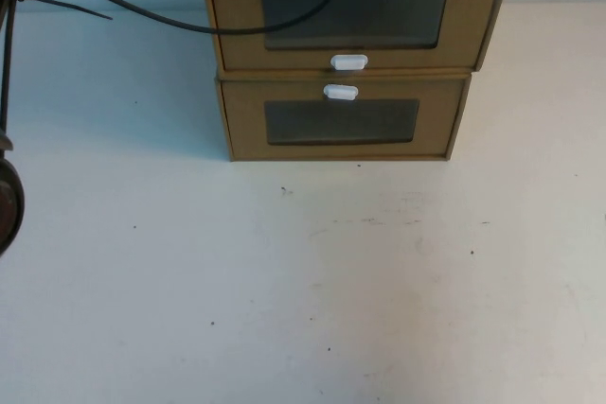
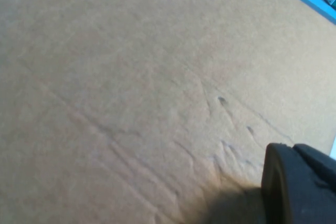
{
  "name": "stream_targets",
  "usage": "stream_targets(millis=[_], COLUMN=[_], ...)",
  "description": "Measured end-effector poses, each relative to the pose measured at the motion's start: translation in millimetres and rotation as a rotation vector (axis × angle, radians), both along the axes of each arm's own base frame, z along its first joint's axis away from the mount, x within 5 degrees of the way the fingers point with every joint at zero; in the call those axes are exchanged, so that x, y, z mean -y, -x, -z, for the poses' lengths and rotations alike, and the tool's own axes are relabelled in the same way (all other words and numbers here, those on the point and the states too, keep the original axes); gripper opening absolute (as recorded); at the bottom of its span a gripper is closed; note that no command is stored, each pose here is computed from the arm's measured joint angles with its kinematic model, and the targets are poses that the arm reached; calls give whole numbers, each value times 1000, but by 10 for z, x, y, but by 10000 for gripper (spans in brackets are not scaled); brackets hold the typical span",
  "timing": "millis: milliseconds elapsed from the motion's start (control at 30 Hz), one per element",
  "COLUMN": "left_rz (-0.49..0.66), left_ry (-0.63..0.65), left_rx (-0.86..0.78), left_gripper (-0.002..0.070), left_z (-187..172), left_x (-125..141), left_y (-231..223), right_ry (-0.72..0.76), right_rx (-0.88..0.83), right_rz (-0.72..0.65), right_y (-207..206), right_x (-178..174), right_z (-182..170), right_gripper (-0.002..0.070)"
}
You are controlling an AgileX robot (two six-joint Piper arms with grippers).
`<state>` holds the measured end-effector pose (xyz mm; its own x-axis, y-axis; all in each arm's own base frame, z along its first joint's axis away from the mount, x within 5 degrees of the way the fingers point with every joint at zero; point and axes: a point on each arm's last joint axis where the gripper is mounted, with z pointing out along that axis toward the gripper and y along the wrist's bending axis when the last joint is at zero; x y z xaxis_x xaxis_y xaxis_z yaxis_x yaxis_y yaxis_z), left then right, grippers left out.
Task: Open the shoe box
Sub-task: 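Pull the top drawer of the cardboard box fully open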
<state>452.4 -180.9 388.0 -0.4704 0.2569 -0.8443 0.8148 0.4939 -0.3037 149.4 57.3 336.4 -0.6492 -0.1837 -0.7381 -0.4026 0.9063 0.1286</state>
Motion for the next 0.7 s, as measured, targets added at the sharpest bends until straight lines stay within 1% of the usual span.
stream_targets(millis=[100, 200, 367, 467, 533, 600, 700], left_rz=[-4, -5, -7, -6, -6, -6, -7], left_ry=[3, 5, 5, 4, 4, 4, 4], left_rx=[-7, -9, -9, -10, -10, -10, -11], left_gripper=[-6, -6, -5, -6, -6, -6, -6], left_z=[0, -1, -1, 0, 0, 0, 0], left_x=[-16, -19, -26, -26, -26, -26, -37], left_y=[-4, -5, -8, -7, -7, -7, -10], right_ry=[165, 340, 616, 752, 799, 801, 795], right_rx=[5, 74, 315, 470, 562, 651, 708], right_rz=[-105, -183, -274, -307, -334, -360, -404], right_y=[-103, -264, -492, -591, -637, -666, -734], right_x=[-203, -443, -880, -1121, -1272, -1405, -1580], right_z=[115, 216, 324, 400, 452, 470, 499], right_gripper=[-14, -13, -14, -14, -14, -14, -14])
